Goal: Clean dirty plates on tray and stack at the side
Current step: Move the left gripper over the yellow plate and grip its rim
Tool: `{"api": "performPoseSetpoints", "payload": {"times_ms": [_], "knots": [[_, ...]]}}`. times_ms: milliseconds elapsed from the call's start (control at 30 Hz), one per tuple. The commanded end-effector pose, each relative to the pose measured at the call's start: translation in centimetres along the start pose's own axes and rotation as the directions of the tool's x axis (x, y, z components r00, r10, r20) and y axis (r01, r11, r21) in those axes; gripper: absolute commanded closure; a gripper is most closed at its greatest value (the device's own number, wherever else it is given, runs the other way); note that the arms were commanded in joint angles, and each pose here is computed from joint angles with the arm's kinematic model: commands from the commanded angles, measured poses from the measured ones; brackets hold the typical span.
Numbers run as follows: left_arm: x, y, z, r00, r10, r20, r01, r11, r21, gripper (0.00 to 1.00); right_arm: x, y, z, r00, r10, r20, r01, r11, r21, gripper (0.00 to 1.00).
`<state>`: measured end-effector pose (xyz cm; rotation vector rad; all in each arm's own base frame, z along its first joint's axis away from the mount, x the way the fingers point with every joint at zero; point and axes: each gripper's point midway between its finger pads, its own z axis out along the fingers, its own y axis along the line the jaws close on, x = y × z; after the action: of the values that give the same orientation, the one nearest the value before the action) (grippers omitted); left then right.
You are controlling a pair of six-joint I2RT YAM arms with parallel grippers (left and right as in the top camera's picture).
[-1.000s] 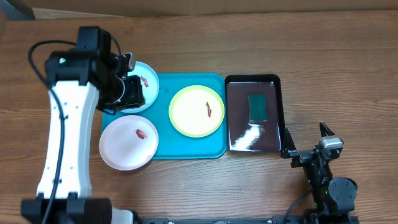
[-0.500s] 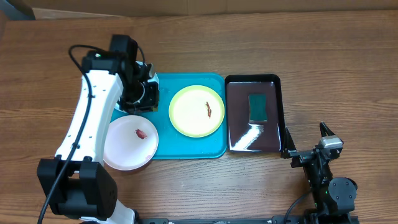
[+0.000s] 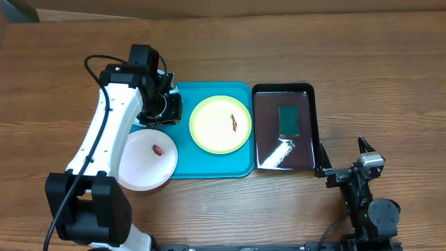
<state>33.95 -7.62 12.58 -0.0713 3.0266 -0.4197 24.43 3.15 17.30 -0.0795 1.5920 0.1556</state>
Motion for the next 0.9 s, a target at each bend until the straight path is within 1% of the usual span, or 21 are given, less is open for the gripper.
{"api": "performPoseSetpoints", "payload": {"times_ms": [0,433,533,600,700,800,867], "knots": [[0.1,-0.4,0.5,1.000,-0.005,-0.013,0.005,1.000,0.017,0.90,0.3,-0.3,0.0,1.000,0.007,0.000,-0.007,1.000,0.013,0.00],[-0.5,-0.3,0.5,1.000,-0.027,0.015,0.027,1.000,0.010,0.89,0.3,-0.3,0.0,1.000,0.008,-0.001,-0.007,1.000,0.013,0.00],[-0.9,0.3,0.5,0.997,-0.075,0.032,0.076,0.997,-0.025,0.87,0.3,-0.3,0.0,1.000,0.008,-0.001,-0.008,1.000,0.013,0.00],[-1.1,0.4,0.6,0.996,-0.085,0.041,0.086,0.996,-0.027,0.84,0.3,-0.3,0.0,1.000,0.008,-0.001,-0.008,1.000,0.013,0.00],[-1.3,0.3,1.0,0.993,-0.108,0.052,0.109,0.994,-0.022,0.83,0.3,-0.3,0.0,1.000,0.008,-0.001,-0.008,1.000,0.013,0.00],[-1.2,-0.4,2.0,0.995,-0.086,0.058,0.087,0.996,-0.017,0.81,0.3,-0.3,0.0,1.000,0.008,-0.001,-0.008,1.000,0.013,0.00],[-1.1,-1.0,2.8,0.996,-0.062,0.064,0.063,0.998,-0.013,0.76,0.3,-0.3,0.0,1.000,0.008,-0.001,-0.008,1.000,0.013,0.00]]}}
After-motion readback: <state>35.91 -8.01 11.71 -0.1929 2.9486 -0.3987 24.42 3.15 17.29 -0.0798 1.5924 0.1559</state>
